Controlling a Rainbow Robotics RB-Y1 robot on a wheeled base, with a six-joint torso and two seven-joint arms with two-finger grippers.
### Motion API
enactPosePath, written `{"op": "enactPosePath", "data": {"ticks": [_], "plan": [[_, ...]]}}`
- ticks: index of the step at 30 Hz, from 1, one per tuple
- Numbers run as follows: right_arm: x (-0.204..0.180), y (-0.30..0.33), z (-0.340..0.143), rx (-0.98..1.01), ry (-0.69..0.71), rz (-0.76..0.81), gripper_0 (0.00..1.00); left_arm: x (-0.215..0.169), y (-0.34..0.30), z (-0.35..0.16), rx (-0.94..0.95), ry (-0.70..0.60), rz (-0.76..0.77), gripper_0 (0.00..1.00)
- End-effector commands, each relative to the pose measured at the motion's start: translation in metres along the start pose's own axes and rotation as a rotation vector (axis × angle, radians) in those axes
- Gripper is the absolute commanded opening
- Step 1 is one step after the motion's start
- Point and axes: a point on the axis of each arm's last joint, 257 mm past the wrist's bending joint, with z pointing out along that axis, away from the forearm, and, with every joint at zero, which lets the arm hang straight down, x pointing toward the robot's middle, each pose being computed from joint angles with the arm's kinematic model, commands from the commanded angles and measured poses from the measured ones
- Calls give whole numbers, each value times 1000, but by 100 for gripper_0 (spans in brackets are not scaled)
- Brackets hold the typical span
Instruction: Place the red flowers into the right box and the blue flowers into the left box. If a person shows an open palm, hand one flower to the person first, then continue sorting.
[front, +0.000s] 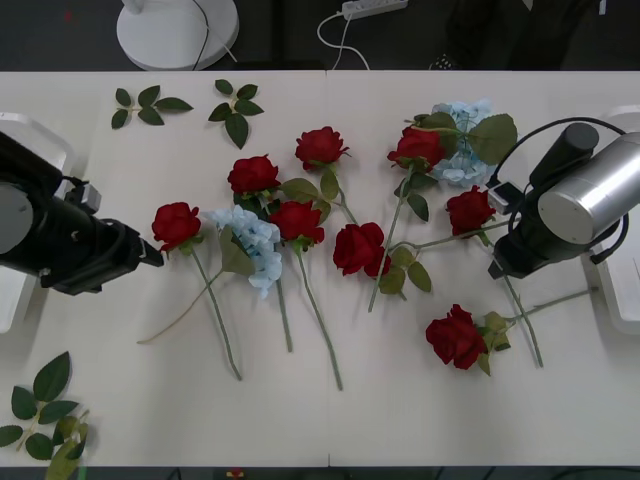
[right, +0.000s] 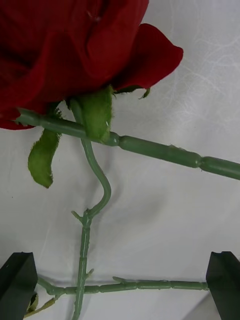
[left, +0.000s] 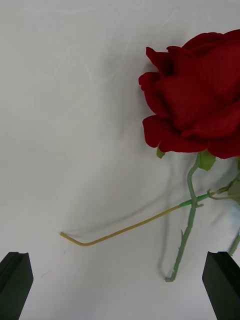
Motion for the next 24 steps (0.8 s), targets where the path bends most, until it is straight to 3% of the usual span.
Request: {"op": "enactPosePath", "data": {"ticks": [1,24], "plan": [[-41,21,-2,-27,-58,-11,100,-18,-24,4,1,-36,52,100],[-58,26,14,-49,-97,-62,100,-20,-68,69,-36,-48,107,100]]}}
